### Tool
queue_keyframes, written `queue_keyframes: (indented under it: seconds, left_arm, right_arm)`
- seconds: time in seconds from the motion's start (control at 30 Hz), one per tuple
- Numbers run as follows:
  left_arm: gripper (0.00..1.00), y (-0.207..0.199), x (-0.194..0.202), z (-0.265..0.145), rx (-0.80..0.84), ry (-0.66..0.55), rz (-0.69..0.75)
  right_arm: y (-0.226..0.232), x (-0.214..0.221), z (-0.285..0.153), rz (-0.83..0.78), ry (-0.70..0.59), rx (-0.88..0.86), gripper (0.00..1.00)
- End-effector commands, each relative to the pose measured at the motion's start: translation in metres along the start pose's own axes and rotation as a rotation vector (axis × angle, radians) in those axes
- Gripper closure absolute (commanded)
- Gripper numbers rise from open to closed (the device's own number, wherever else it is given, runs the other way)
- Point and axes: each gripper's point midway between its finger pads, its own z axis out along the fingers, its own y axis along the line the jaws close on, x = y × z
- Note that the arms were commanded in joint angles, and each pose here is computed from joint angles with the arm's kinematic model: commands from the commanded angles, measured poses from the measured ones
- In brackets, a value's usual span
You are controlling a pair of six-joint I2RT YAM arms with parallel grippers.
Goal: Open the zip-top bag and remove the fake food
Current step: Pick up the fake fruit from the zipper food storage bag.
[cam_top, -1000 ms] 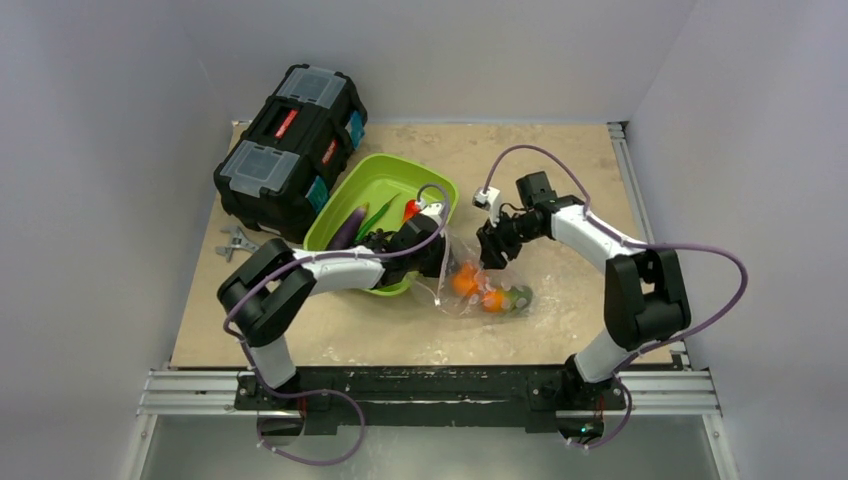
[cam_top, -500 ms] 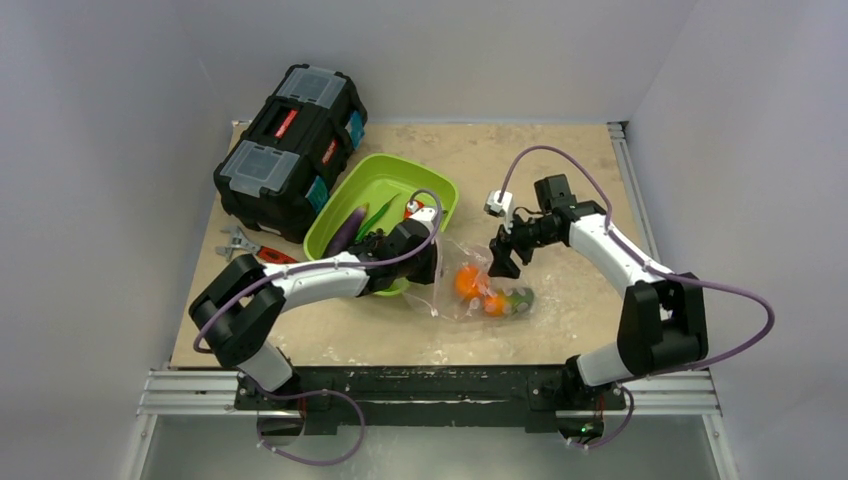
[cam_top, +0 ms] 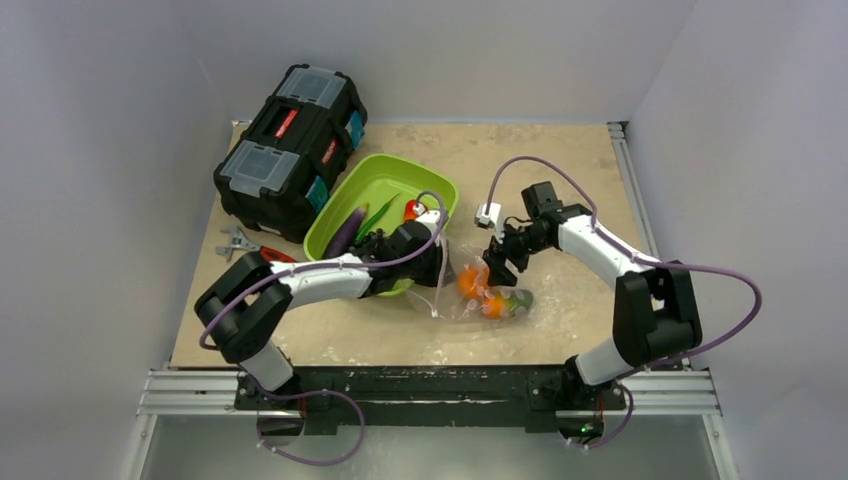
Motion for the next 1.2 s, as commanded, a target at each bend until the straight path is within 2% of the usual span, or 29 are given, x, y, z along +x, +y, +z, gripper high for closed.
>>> queue_keyframes:
  seconds: [0.0,0.1,0.23,0.47,0.7,1.03,1.17]
  left_arm:
    - [0.66,-0.017,0.005,0.018,0.091,0.027,-0.04]
    - [0.6,-0.019,0.007,0.03,0.107,0.04,-0.067]
    - [0.53,-0.02,0.012,0.043,0.118,0.057,-0.107]
    - [0.48,-0.015,0.004,0.043,0.141,-0.006,-0.197]
    - [0.4,0.004,-0.007,0.043,0.113,-0.071,-0.292]
    - [0.41,0.033,-0.001,0.062,-0.073,-0.046,-0.375]
    - [0.43,0.039,-0.003,0.065,-0.133,-0.044,-0.38]
  right_arm:
    - [-0.006,0.012,0.012,-0.027,0.062,0.031,0.27]
    - [-0.009,0.018,0.021,-0.024,0.108,0.044,0.32]
    - [-0.012,0.025,0.026,-0.002,0.142,0.046,0.46]
    - [-0.014,0.031,0.029,0.012,0.168,0.047,0.61]
    - [-0.012,0.027,0.029,0.006,0.154,0.033,0.62]
    - [-0.007,0.018,0.028,0.002,0.118,0.015,0.62]
    - [-0.005,0.009,0.024,-0.01,0.092,0.01,0.56]
